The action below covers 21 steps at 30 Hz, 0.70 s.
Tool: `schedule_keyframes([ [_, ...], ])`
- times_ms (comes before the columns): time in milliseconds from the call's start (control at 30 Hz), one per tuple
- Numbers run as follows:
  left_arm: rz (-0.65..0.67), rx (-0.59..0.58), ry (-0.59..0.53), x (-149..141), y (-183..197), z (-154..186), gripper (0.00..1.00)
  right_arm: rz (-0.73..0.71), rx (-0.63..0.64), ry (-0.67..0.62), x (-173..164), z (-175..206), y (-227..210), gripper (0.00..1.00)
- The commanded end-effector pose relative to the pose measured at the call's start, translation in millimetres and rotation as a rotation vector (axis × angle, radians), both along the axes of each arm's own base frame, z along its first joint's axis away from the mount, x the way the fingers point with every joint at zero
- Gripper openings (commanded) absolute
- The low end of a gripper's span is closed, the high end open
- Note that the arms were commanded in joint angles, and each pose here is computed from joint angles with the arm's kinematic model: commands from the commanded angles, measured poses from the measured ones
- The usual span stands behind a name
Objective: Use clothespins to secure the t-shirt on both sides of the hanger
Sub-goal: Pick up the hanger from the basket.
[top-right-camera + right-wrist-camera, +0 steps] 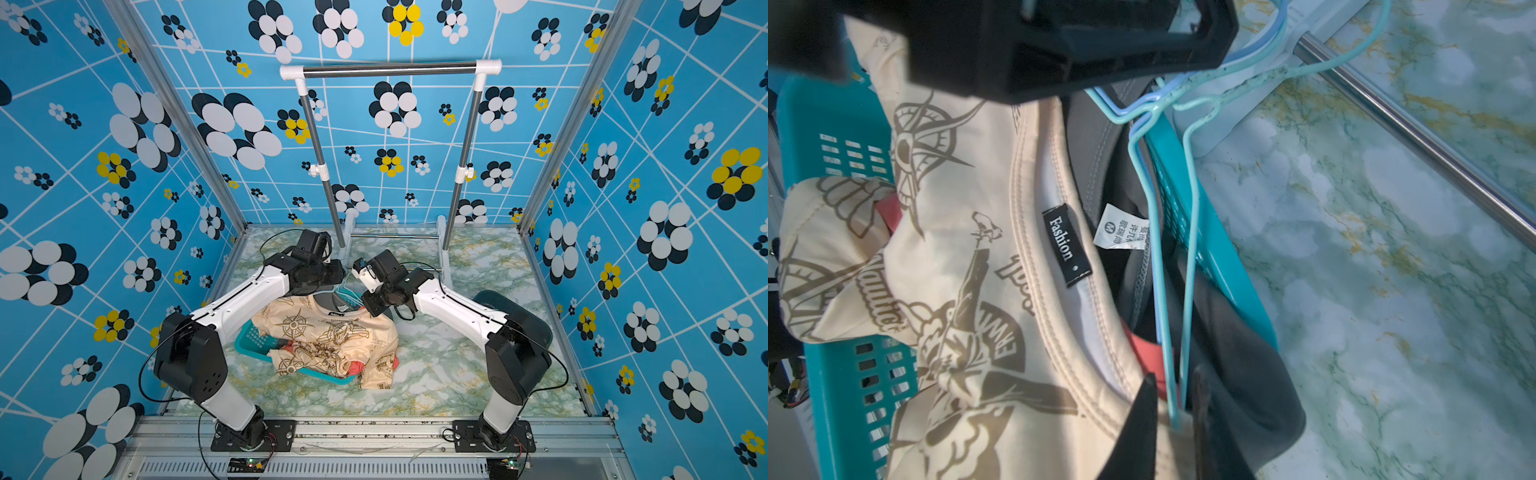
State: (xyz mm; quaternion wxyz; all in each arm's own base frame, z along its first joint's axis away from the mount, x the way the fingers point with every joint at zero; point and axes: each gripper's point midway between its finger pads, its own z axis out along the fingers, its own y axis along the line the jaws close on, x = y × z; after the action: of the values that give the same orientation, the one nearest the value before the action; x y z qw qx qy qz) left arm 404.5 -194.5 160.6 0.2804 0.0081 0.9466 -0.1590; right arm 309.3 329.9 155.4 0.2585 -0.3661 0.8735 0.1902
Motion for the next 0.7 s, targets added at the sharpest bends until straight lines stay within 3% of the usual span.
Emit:
schedule_keyframes([
  [0, 0.001, 0.083, 0.017, -1.2, 3.1, -5.3, 0.4, -0.029, 0.005, -0.023, -0.2, 10.0, -6.9, 0.18],
  [100, -0.006, 0.088, 0.031, 0.1, -1.2, -12.1, 0.39, -0.048, 0.005, -0.024, 1.7, 12.4, -10.6, 0.17],
  [300, -0.004, 0.091, 0.053, 3.2, -6.5, -22.1, 0.18, -0.033, 0.032, 0.002, -2.9, 15.2, -11.2, 0.18],
  [467, 0.013, 0.083, 0.038, 0.8, -3.6, -13.6, 0.0, 0.03, 0.044, 0.056, -13.8, 6.7, -4.1, 0.32],
  [567, 0.03, 0.086, -0.001, -0.7, 2.7, 0.7, 0.01, 0.05, 0.022, 0.077, -16.1, -0.5, -4.2, 0.36],
  [667, 0.048, 0.074, -0.035, -2.4, 8.8, 15.6, 0.16, 0.06, 0.002, 0.088, -16.3, -6.8, -4.3, 0.37],
])
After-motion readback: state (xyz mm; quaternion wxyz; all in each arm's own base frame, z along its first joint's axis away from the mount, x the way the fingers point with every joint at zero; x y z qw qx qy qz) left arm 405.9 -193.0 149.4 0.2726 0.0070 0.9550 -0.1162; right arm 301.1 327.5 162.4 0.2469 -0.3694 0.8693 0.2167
